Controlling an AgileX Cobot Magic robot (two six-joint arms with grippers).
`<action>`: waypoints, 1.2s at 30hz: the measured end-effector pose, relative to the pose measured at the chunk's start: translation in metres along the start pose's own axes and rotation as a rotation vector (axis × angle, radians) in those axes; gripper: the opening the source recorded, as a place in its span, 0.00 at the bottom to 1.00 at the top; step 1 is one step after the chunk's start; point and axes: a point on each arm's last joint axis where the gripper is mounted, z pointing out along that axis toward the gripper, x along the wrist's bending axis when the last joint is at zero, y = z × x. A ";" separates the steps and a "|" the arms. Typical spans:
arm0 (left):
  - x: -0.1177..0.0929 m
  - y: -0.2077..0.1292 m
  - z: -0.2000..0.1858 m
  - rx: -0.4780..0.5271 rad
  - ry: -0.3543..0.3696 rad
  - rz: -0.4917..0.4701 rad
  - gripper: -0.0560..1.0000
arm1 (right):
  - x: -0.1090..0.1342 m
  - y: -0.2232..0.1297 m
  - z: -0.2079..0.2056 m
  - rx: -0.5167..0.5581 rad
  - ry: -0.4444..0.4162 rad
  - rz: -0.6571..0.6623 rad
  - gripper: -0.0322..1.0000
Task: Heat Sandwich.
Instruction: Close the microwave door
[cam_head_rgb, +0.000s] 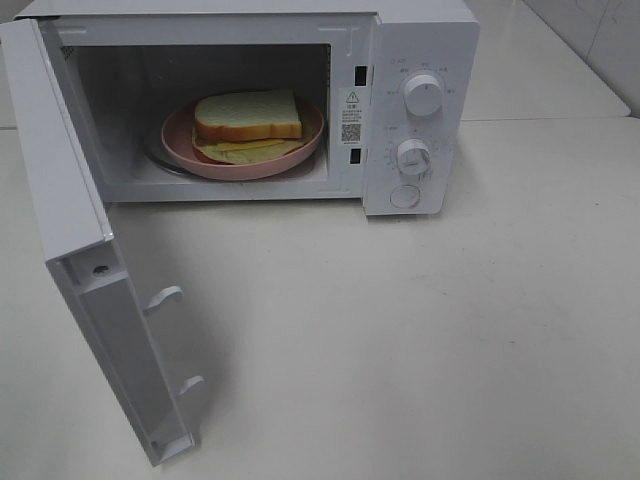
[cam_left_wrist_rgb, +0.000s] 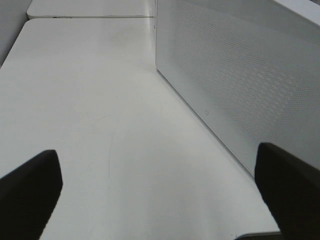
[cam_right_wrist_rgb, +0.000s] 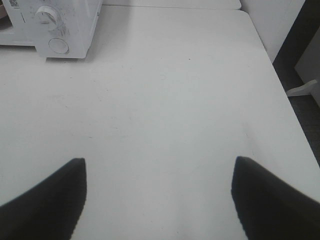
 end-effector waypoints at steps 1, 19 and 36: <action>0.000 0.000 0.000 0.000 0.000 0.000 0.99 | 0.000 0.000 0.000 0.000 0.000 0.000 0.77; 0.000 0.000 0.000 0.000 0.000 0.000 0.99 | 0.000 0.000 0.000 0.000 0.000 0.000 0.77; 0.003 0.028 0.013 -0.069 0.013 -0.009 0.84 | 0.000 0.000 0.000 0.000 0.000 0.000 0.77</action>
